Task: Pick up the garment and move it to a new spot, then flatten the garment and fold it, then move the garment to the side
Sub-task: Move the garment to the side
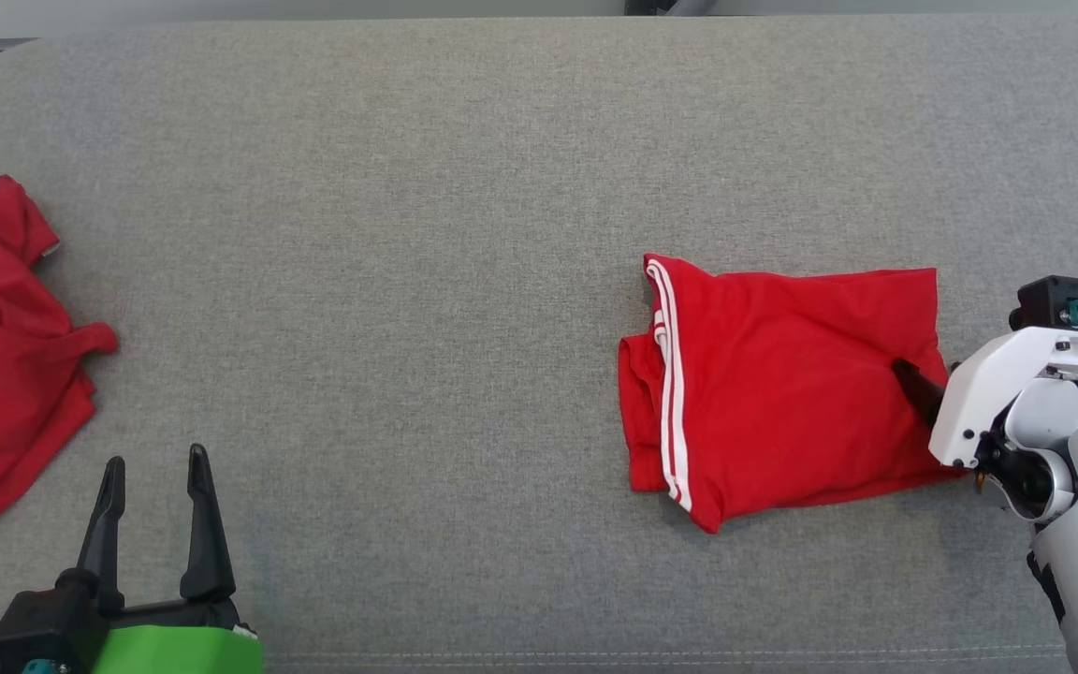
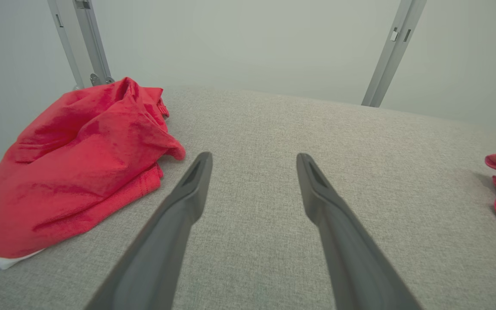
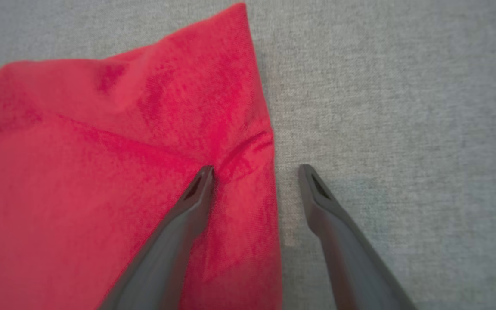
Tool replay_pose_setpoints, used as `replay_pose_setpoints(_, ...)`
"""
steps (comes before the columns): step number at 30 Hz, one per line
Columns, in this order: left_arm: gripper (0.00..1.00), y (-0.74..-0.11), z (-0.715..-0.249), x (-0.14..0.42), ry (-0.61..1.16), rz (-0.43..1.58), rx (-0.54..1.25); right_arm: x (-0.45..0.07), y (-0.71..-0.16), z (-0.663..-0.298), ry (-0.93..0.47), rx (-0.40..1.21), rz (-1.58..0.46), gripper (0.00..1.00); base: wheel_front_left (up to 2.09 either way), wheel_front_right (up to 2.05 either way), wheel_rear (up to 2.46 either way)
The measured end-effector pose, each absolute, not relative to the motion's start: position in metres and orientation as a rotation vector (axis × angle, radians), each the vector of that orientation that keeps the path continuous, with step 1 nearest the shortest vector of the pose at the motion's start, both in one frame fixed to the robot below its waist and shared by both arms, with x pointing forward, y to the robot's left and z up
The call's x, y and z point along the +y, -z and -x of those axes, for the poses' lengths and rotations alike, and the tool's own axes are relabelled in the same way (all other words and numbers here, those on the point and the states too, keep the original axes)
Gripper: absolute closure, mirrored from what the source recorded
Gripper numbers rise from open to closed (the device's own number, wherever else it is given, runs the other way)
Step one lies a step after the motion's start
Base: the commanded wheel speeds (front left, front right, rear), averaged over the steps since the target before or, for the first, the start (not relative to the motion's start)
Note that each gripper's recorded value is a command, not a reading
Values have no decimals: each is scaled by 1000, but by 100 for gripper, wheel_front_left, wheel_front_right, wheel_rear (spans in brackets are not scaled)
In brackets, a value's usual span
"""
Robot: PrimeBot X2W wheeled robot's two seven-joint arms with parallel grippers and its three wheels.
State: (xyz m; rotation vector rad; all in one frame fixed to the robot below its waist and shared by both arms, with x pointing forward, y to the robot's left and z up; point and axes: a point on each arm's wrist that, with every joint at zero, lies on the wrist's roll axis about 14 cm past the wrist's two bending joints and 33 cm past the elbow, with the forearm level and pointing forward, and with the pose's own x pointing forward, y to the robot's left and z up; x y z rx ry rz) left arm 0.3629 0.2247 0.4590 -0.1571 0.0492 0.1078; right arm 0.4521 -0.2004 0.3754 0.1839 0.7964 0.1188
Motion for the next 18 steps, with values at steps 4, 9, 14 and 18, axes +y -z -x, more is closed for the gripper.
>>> replay_pose_setpoints(4,0,-457,-366,221,-96,155,56,-199,-374,-451,-114,797,-219,100,0,0,0)
replay_pose_setpoints(9,0,-455,-369,216,-78,151,59,-196,-384,-462,-102,719,-274,100,0,0,0)
replay_pose_setpoints(14,0,-455,-376,211,-56,142,57,-223,-413,-483,-45,589,-255,100,0,0,0)
replay_pose_setpoints(18,0,-455,-383,204,-30,131,56,-247,-434,-497,1,505,-210,100,0,0,0)
